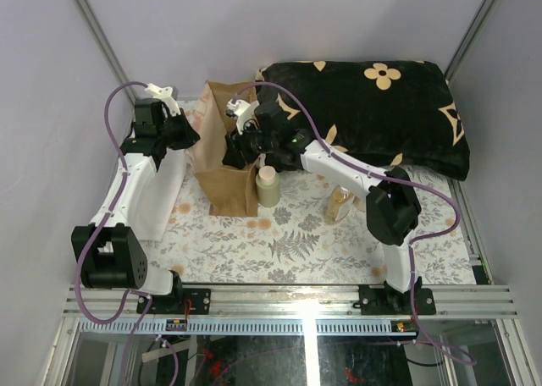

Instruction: Place the personal care products into the canvas bag

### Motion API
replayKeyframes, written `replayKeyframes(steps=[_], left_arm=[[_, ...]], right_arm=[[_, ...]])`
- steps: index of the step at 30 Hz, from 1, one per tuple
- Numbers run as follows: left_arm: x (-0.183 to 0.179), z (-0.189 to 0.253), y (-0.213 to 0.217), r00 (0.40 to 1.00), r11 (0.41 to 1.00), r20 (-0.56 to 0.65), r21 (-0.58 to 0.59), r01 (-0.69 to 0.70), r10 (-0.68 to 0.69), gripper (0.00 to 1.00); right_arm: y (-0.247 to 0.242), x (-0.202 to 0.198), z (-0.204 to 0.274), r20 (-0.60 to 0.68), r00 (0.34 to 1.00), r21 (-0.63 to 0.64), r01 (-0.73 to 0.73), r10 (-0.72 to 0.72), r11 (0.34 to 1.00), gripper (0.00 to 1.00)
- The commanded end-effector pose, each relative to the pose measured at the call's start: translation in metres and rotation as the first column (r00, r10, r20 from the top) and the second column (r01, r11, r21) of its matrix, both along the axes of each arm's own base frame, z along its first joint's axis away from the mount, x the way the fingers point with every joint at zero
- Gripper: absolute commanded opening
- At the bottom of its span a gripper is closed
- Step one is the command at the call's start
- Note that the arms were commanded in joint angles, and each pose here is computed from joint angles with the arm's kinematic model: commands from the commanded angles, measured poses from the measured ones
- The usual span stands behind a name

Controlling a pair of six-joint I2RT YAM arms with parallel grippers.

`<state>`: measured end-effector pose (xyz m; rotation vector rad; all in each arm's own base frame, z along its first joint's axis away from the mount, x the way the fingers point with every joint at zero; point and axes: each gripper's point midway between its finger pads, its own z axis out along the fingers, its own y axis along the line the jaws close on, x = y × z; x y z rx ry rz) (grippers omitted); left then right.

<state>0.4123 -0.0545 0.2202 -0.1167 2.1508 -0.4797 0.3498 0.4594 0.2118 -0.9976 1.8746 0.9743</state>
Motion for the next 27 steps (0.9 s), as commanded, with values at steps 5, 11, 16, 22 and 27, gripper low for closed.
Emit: replayKeyframes(steps=[5, 11, 16, 22, 27], left_arm=[[0.008, 0.01, -0.006, 0.999, 0.999, 0.045, -0.011, 0.03, -0.029, 0.0], [0.006, 0.007, -0.008, 0.999, 0.999, 0.042, -0.03, 0.03, -0.028, 0.0], [0.004, 0.004, -0.008, 0.999, 0.999, 0.04, -0.035, 0.029, -0.028, 0.0], [0.005, 0.005, -0.008, 0.999, 0.999, 0.046, -0.035, 0.026, -0.025, 0.0], [0.006, 0.006, -0.009, 0.998, 0.999, 0.048, -0.037, 0.03, -0.029, 0.0]], right_arm=[[0.016, -0.02, 0.081, 0.169, 0.985, 0.155, -0.056, 0.03, 0.986, 0.01], [0.024, -0.018, 0.055, 0.162, 0.986, 0.089, -0.052, 0.037, 0.995, 0.32], [0.019, -0.013, 0.042, 0.18, 0.984, 0.041, -0.023, 0.015, 0.999, 0.54], [0.013, -0.012, 0.039, 0.188, 0.982, 0.006, -0.008, 0.006, 1.0, 0.67], [0.013, -0.013, 0.045, 0.182, 0.983, -0.001, -0.01, 0.01, 1.0, 0.73]])
